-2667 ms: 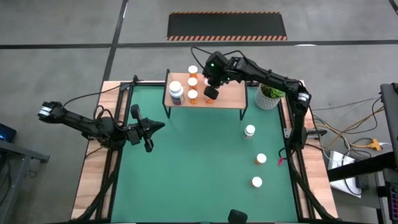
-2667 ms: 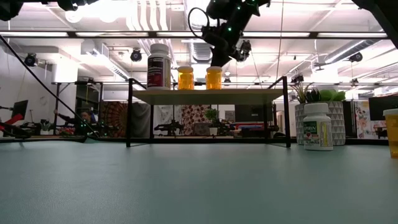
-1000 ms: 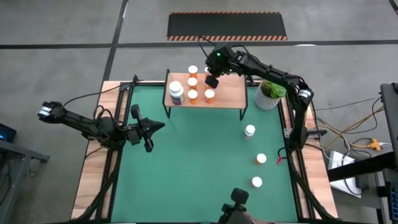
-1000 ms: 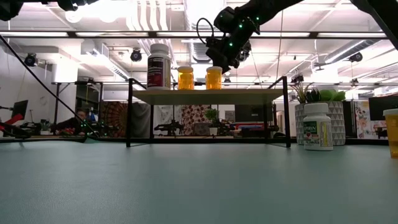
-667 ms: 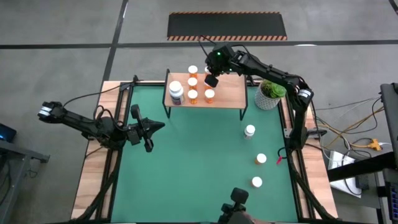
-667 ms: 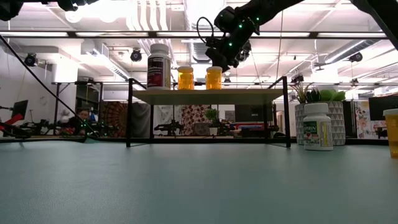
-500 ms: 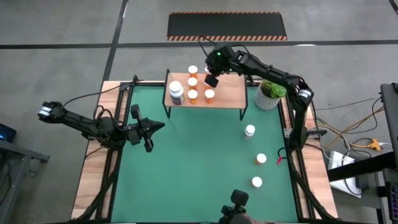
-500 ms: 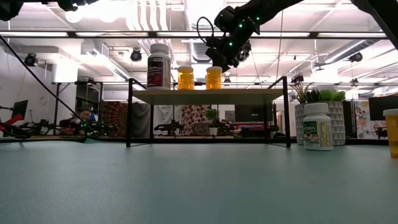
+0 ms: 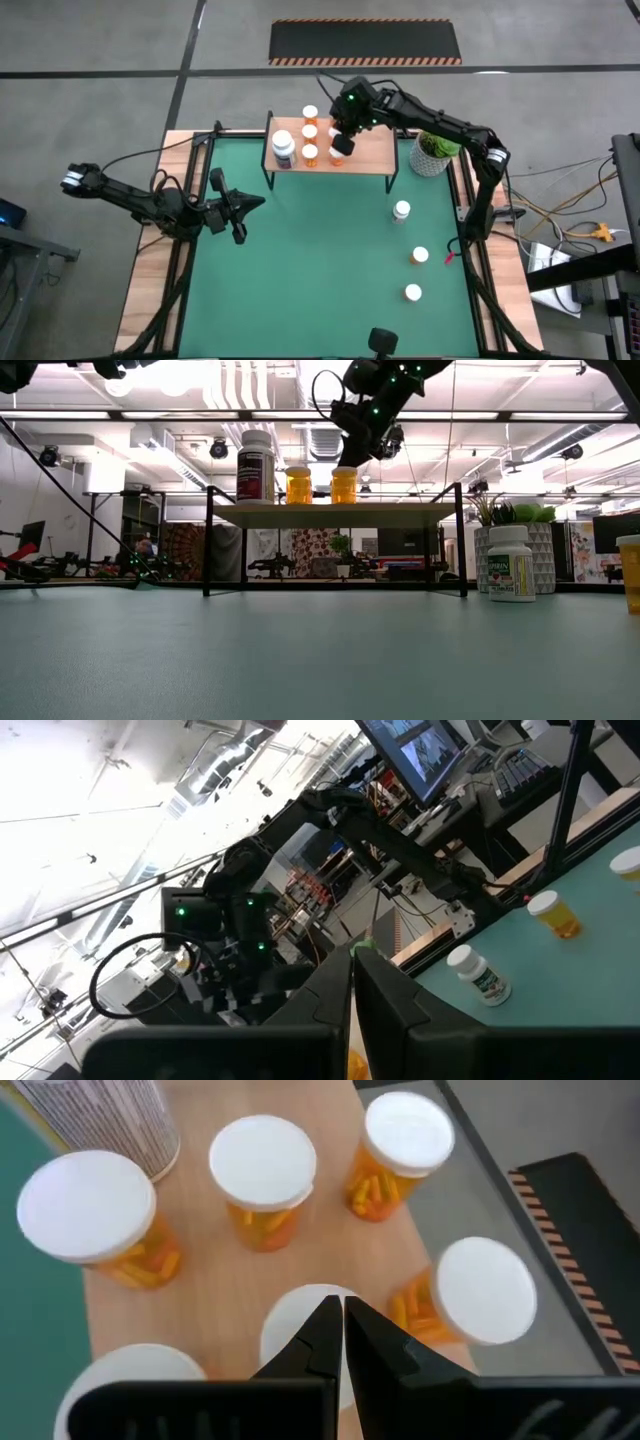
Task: Pick and place medicine bottles onto shelf by color
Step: Adjust the orange pill bottles on the shelf, then put the white medicine bottle on the shelf
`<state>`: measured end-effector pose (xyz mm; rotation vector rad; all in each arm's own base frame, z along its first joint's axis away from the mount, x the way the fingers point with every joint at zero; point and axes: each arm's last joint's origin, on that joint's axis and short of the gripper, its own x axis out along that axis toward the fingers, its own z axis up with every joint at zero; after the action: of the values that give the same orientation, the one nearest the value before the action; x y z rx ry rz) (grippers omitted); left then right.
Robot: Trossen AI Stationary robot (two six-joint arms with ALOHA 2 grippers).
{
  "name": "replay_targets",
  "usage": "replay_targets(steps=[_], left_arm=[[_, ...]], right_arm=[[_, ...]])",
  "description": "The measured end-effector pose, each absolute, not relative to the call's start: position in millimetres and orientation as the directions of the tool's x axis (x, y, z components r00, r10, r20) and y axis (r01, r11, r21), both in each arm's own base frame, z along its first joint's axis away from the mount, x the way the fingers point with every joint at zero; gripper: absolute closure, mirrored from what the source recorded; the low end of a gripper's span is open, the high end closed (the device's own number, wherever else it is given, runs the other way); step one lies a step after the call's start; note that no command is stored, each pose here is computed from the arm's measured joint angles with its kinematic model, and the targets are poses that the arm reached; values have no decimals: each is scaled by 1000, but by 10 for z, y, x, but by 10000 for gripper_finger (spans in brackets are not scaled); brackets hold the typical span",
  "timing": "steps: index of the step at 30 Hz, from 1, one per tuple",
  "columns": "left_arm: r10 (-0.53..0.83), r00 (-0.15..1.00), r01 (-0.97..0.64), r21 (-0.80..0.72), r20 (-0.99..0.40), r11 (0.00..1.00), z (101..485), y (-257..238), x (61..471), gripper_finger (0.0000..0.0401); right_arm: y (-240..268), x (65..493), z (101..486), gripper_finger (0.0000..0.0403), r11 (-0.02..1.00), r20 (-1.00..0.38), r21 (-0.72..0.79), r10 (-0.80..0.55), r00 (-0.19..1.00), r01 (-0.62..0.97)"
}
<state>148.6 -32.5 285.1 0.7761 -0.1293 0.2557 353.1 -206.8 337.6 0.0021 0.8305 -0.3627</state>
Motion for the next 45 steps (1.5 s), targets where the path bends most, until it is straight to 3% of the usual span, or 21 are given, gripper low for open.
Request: replay_targets(steps=[23, 31, 38, 45], left_arm=[[180, 961, -275, 678, 209, 681, 2852, -325, 1486, 401], [180, 959, -281, 676, 217, 682, 2860, -324, 1484, 401], [181, 956, -291, 668, 230, 685, 2875, -323, 1480, 401], [181, 956, -290, 664, 229, 689, 2874, -323, 1480, 401]], right_arm=[[-2083, 3532, 3274, 394, 932, -723, -148, -331, 606, 332], [-2015, 3490, 3537, 394, 931, -714, -140, -331, 617, 338], [-1552, 3431, 3718, 394, 948, -820, -4, -185, 542, 318], [-860, 3454, 3632, 394, 959, -898, 105, -22, 439, 264]])
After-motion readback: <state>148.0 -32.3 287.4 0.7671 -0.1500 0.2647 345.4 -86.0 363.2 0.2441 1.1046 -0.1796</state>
